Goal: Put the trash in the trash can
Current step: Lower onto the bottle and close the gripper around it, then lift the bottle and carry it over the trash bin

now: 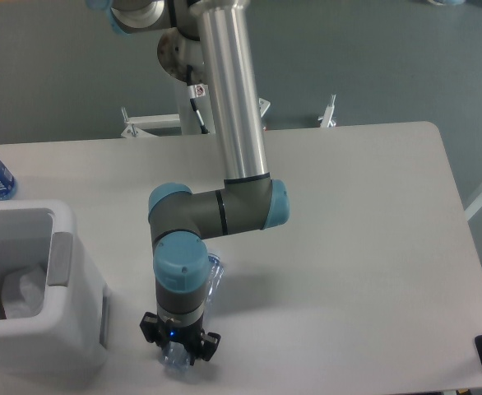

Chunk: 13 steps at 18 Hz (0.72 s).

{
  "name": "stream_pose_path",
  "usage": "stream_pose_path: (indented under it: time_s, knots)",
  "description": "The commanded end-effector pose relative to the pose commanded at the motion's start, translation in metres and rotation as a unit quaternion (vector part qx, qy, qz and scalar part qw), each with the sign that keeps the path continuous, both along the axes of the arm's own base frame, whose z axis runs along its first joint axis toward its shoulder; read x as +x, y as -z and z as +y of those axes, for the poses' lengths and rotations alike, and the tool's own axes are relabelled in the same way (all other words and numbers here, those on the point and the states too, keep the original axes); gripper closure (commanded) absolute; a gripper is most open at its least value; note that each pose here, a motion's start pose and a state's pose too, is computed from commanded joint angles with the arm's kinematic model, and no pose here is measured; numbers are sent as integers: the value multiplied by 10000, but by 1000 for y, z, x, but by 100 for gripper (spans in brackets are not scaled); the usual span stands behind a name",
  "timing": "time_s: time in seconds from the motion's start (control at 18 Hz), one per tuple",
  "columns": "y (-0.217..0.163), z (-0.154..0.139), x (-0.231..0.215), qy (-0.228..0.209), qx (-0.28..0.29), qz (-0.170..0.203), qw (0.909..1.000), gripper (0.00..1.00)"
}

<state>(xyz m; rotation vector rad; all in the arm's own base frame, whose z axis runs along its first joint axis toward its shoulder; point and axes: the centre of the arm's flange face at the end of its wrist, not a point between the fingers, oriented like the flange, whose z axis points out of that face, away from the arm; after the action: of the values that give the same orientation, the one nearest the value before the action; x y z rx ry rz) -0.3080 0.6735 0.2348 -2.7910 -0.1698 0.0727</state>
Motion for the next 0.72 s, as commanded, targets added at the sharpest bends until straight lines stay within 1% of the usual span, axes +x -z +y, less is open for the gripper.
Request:
stream_pose_path:
  time_s: [0.11, 0.22, 0.33, 0.39, 0.5, 0.56, 0.61, 0.72]
  knots:
    - [-52, -5, -12, -273, 421, 194, 9986, 43]
    - [-96, -2, -23, -694, 931, 266, 9929, 43]
    - [-126, 4, -29, -1059, 1361, 314, 9845, 43]
    - [-139, 6, -32, -1165, 1586, 381, 9797, 43]
    - [-171, 7, -34, -1382, 2052, 489, 9677, 43]
    - [-189, 6, -33, -1525, 2234, 475, 9615, 43]
    - [-208, 4, -29, -1621, 2385, 459, 9564, 43]
    - [-238, 1, -16, -1672, 2618, 446, 9495, 43]
